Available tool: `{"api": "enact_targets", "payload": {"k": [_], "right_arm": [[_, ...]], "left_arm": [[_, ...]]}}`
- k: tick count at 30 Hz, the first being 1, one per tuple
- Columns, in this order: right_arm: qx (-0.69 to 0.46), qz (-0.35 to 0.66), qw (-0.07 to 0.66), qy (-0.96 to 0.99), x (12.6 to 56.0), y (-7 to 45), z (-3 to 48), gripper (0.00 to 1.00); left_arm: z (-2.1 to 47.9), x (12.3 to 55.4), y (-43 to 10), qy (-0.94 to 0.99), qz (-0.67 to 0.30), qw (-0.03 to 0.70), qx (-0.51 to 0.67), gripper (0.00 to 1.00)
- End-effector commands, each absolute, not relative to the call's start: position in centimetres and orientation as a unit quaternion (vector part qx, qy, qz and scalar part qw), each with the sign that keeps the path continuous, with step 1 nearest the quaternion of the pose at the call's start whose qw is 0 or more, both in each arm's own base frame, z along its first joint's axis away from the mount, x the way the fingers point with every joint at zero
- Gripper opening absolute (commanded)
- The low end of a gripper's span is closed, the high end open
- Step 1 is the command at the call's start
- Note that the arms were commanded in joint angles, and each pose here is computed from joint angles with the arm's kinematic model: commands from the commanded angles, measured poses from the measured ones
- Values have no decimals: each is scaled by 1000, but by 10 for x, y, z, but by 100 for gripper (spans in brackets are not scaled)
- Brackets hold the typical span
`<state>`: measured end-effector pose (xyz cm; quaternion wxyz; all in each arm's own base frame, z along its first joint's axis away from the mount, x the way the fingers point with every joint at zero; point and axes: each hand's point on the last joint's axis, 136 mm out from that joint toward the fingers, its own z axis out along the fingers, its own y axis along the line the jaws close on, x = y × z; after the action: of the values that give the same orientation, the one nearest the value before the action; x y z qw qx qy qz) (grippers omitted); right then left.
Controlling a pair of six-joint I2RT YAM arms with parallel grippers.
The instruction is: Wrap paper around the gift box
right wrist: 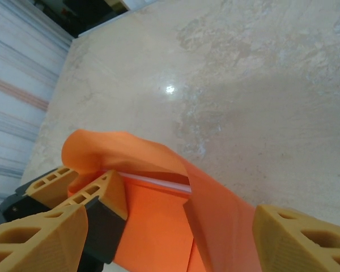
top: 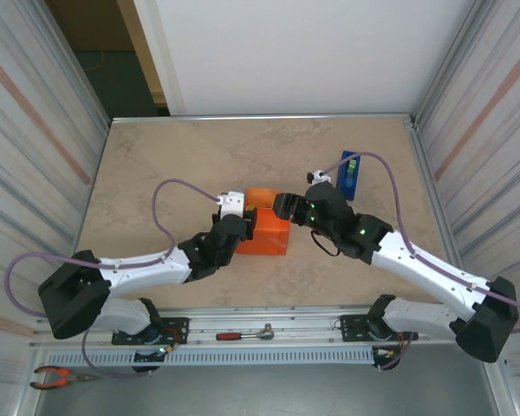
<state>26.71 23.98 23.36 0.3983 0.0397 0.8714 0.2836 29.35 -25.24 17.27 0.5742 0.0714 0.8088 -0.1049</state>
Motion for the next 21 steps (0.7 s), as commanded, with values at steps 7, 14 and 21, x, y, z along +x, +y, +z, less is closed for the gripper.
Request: {"api": "enact_targets", "payload": {"k": [7,14,21], "right_arm": [[35,209,410,887,279,230,224,47],[24,225,406,885,278,236,230,47],[85,250,422,867,270,203,232,69]], "left_arm": [[148,286,-251,830,-83,543,95,45],[149,286,-254,830,-86,543,95,45],[149,286,-253,830,-84,544,95,45]]}}
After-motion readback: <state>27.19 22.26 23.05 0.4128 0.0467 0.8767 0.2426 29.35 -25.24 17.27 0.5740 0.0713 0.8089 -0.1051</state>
